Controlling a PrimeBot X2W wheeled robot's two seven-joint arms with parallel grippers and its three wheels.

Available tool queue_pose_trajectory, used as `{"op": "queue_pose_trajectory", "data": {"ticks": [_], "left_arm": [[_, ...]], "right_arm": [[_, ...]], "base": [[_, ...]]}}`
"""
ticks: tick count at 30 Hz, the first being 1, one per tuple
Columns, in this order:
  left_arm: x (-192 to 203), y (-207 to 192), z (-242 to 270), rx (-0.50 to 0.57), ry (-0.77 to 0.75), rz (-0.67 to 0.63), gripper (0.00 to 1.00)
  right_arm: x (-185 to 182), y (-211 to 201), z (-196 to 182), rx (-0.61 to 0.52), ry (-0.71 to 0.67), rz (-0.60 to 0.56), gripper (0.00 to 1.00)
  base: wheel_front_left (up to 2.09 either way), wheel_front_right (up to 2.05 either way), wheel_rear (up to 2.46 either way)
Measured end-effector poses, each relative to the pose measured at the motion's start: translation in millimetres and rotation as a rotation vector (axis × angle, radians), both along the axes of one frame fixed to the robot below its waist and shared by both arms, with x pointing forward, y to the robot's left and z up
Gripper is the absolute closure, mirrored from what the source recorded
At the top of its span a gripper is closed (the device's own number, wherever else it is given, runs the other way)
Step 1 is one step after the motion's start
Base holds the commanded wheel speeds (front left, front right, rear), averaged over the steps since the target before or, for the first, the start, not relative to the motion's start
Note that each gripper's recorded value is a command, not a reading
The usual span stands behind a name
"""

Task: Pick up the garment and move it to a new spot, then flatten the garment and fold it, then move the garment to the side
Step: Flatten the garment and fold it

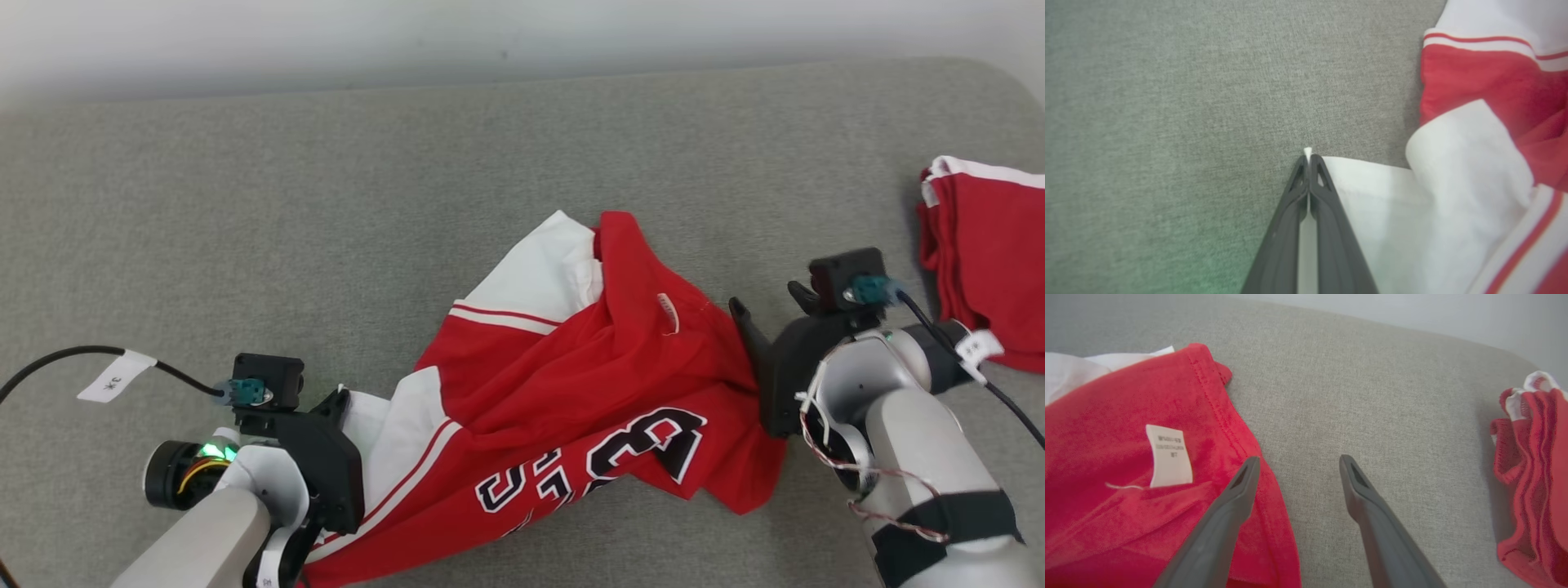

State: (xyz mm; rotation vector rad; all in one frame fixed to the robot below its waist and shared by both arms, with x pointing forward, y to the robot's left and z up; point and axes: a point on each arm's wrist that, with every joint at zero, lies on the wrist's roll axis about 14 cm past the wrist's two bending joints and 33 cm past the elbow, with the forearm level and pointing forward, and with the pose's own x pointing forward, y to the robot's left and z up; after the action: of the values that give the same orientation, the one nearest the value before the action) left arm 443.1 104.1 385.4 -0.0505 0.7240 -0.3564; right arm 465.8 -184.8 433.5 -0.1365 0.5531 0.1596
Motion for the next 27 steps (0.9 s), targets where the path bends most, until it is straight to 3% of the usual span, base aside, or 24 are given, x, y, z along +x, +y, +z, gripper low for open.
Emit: {"op": "queue_pose_trajectory", "data": {"ticks": [7,14,19,20,23,25,26,27], "left_arm": [[0.6,-0.2,-1.5,-0.029,-0.007,0.023,1.0],[1.1,4.5,-6.0,-0.04,-0.008,0.044,1.0],[-0.1,3.4,-5.7,-0.047,-0.007,0.045,1.0],[-0.3,3.3,-5.4,-0.048,-0.007,0.046,1.0],[-0.7,2.9,-4.5,-0.052,-0.01,0.049,1.0],[-0.8,2.8,-4.5,-0.053,-0.01,0.05,1.0],[-0.6,2.8,-4.6,-0.054,-0.01,0.051,1.0],[-0.3,2.7,-4.5,-0.056,-0.011,0.052,1.0]], "right_arm": [[1.8,13.5,-40.5,-0.072,0.192,0.093,0.0],[22.9,18.1,-36.6,-0.113,0.16,0.143,0.0],[21.1,22.8,-42.1,-0.144,0.222,0.176,0.0],[20.4,22.9,-43.0,-0.146,0.236,0.178,0.03],[16.5,23.3,-46.4,-0.147,0.269,0.187,0.26],[14.3,24.1,-47.5,-0.149,0.279,0.194,0.56],[13.2,24.4,-48.2,-0.151,0.285,0.198,0.61],[12.9,24.3,-48.2,-0.153,0.285,0.202,0.78]], "base": [[0.0,0.0,0.0],[0.0,0.0,0.0],[0.0,0.0,0.0],[0.0,0.0,0.0],[0.0,0.0,0.0],[0.0,0.0,0.0],[0.0,0.0,0.0],[0.0,0.0,0.0]]}}
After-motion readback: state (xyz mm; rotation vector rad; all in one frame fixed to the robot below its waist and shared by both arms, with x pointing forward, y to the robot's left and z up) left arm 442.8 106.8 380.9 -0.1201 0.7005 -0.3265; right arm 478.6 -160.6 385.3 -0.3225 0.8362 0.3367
